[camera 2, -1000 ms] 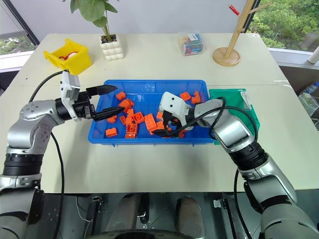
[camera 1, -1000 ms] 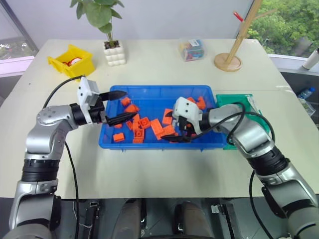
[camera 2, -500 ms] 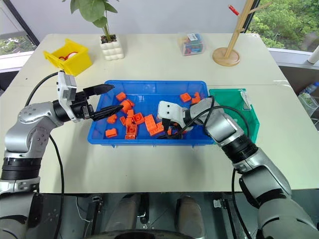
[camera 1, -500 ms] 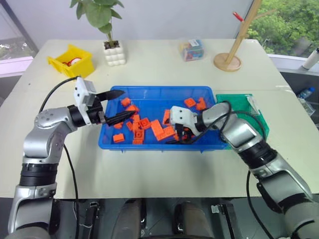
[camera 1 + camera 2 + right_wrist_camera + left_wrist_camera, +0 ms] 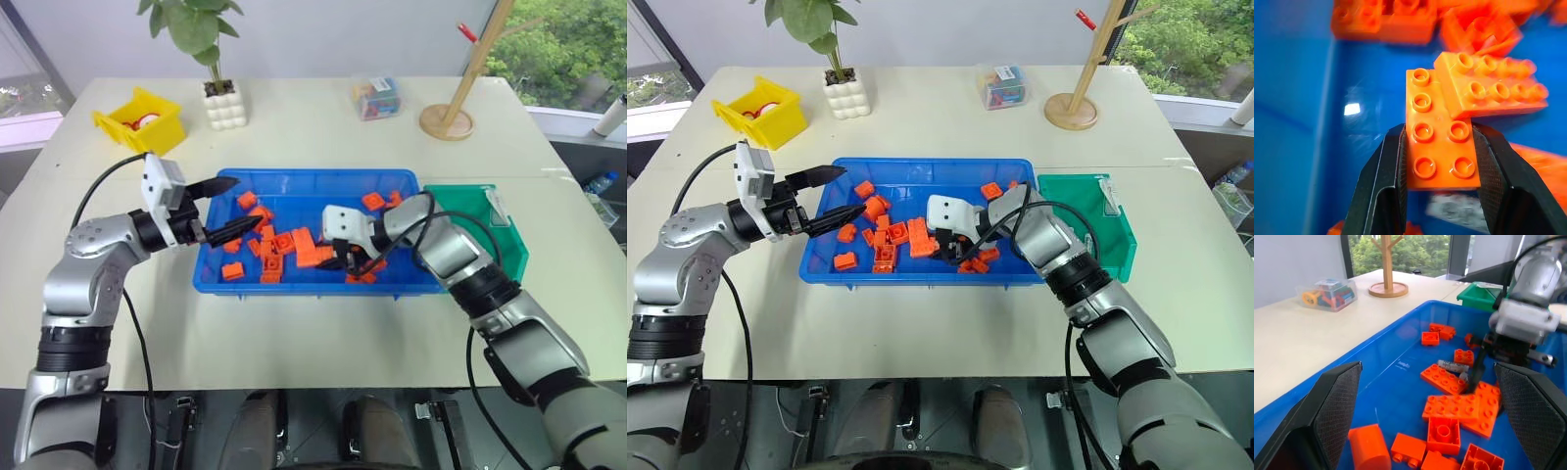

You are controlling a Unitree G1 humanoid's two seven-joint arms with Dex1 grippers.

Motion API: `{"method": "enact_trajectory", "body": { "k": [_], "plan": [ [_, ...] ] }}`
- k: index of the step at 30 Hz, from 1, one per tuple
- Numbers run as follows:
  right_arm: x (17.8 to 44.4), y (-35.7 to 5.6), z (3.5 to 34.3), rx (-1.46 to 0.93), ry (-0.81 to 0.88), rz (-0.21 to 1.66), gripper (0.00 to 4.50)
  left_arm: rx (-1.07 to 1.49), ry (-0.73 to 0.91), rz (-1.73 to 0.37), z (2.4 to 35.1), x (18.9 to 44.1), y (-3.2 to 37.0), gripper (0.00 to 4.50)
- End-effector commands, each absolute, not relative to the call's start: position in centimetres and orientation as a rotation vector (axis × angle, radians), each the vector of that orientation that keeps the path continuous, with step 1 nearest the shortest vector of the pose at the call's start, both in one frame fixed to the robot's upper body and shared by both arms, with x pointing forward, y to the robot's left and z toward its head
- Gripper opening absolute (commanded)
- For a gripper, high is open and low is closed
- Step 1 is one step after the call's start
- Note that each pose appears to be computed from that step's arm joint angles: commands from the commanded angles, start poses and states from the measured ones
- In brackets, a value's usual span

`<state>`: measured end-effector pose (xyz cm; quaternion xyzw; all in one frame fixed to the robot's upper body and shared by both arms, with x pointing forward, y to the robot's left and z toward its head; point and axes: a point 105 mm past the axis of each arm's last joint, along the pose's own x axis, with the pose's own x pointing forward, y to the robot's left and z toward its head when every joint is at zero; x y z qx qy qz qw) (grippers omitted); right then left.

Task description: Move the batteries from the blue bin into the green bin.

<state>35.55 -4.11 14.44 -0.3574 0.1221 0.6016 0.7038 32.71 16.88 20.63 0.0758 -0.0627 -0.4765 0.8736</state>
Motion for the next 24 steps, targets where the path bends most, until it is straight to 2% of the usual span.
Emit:
{"method": "enact_trajectory", "body": {
  "k": [1, 8, 14, 15, 20, 24],
  "plan": [
    [36.0, -1.4, 18.8, -0.748, 0.078, 1.316, 1.26, 0.186, -0.196, -0.992, 22.1, 32.3, 17.0, 4.5],
    [38.7, 0.8, 17.1, -0.776, -0.01, 1.199, 1.26, 0.182, -0.206, -0.999, 22.1, 32.5, 16.6, 4.5],
    [39.1, 1.2, 17.8, -0.757, -0.048, 1.173, 4.29, 0.179, -0.211, -1.002, 22.1, 32.3, 16.4, 4.5],
    [39.2, 1.1, 18.2, -0.756, -0.06, 1.16, 4.48, 0.179, -0.21, -1.001, 22.1, 32.3, 16.5, 4.5],
    [38.9, -2.1, 22.3, -0.63, -0.057, 1.032, 4.48, 0.181, -0.214, -0.986, 22.2, 32.3, 16.6, 4.5],
    [36.8, -4.9, 23.1, -0.493, 0.046, 0.967, 4.48, 0.185, -0.221, -0.964, 22.2, 32.5, 16.7, 4.5]
  ]
}}
